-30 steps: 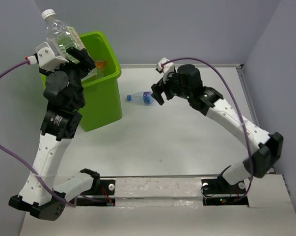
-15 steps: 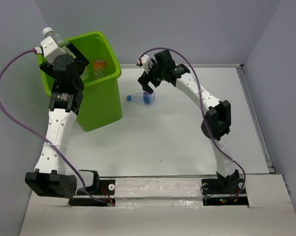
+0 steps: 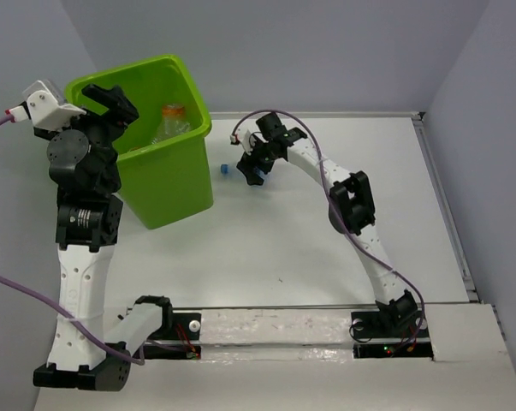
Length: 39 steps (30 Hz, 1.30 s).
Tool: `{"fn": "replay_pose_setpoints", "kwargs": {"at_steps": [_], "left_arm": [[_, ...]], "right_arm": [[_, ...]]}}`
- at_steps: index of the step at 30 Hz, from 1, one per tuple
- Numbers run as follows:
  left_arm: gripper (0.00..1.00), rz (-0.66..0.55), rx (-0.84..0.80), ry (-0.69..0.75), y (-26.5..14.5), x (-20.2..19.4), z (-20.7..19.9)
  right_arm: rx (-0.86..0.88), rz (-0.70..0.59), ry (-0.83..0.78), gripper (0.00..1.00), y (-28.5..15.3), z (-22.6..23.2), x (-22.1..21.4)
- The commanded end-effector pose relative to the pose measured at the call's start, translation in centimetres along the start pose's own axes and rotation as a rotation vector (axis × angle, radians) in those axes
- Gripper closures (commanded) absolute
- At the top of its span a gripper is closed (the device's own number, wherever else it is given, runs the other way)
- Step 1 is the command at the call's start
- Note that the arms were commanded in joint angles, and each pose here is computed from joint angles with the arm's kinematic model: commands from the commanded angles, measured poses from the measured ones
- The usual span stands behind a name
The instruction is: Put the plastic bottles in the bin
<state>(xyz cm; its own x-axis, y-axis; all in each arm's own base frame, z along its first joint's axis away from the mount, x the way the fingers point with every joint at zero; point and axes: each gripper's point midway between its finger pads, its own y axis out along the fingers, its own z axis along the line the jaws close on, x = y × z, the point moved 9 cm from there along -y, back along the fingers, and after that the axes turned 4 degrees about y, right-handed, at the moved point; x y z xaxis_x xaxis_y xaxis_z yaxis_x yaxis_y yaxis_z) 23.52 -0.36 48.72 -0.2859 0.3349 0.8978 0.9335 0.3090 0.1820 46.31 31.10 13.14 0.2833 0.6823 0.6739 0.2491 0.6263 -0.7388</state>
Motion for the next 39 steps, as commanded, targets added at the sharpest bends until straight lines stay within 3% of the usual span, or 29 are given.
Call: {"fn": "replay_pose_setpoints", "kwargs": {"at_steps": [1,3,4,5,9,10,14,15,17,19,23,27,31,33,34,35,36,38,39], "left_arm": [[0.01,0.078,0.033,0.038,2.1,-3.2,0.3],[0.01,0.068,-0.017,0.015,1.6,-2.8,-0.1],[0.01,0.048,-0.042,-0.005,1.1,-2.0,-0.4],[0.01,0.045,-0.093,-0.017,0.7,-1.4,-0.9],[0.01,0.037,-0.31,-0.066,-2.0,0.7,-2.6],[0.01,0.026,-0.364,-0.076,-3.1,1.4,-2.8],[0.01,0.054,-0.661,-0.067,-6.8,1.5,-4.0],[0.01,0.08,-0.763,-0.057,-8.1,1.2,-4.3],[0.01,0.042,-0.871,-0.051,-10.4,1.1,-4.1],[0.01,0.061,-0.965,-0.045,-11.9,-0.2,-3.9],[0.01,0.12,-1.081,-0.042,-14.6,-2.7,-3.1],[0.01,0.258,-1.096,-0.067,-16.0,-7.6,-1.7],[0.01,0.498,-1.136,-0.132,-18.0,-14.4,0.2],[0.01,0.552,-1.142,-0.169,-19.0,-15.8,0.8],[0.01,0.584,-1.131,-0.175,-19.3,-17.0,1.3],[0.01,0.598,-1.128,-0.176,-19.5,-17.4,1.4],[0.01,0.612,-1.126,-0.18,-19.6,-17.8,1.5],[0.01,0.622,-1.111,-0.185,-19.7,-18.3,1.6],[0.01,0.622,-1.118,-0.179,-19.7,-18.3,1.6]], "right_arm": [[-0.02,-0.115,-0.004,0.13,-1.1,-0.3,2.4],[-0.029,-0.105,0.017,0.25,-0.5,-0.2,1.4],[-0.069,-0.166,0.015,0.43,-1.3,-0.4,2.6],[-0.089,-0.144,0.037,0.49,-1.0,-0.2,1.5],[-0.183,-0.233,0.06,0.59,-4.3,0.3,2.8],[-0.224,-0.311,0.049,0.62,-7.1,0.7,4.7],[-0.356,-0.348,0.1,0.63,-11.7,2.1,4.2],[-0.431,-0.417,0.099,0.63,-15.7,3.0,5.4],[-0.485,-0.451,0.14,0.63,-18.1,4.3,4.5],[-0.559,-0.559,0.157,0.63,-23.8,6.0,5.6],[-0.505,-0.803,0.149,0.64,-31.4,9.9,8.7],[-0.368,-0.98,0.098,0.64,-35.5,13.3,13.1],[-0.269,-1.085,0.063,0.64,-35.6,15.5,18.2],[-0.224,-1.127,0.051,0.64,-34.2,16.4,21.2],[-0.197,-1.109,0.064,0.64,-31.3,15.9,22.3],[-0.186,-1.169,0.056,0.64,-33.2,16.8,23.3],[-0.167,-1.133,0.075,0.65,-29.6,16.2,24.2],[-0.122,-1.219,0.089,0.65,-30.2,16.8,26.8],[-0.099,-1.179,0.113,0.65,-25.9,16.4,27.4]]}}
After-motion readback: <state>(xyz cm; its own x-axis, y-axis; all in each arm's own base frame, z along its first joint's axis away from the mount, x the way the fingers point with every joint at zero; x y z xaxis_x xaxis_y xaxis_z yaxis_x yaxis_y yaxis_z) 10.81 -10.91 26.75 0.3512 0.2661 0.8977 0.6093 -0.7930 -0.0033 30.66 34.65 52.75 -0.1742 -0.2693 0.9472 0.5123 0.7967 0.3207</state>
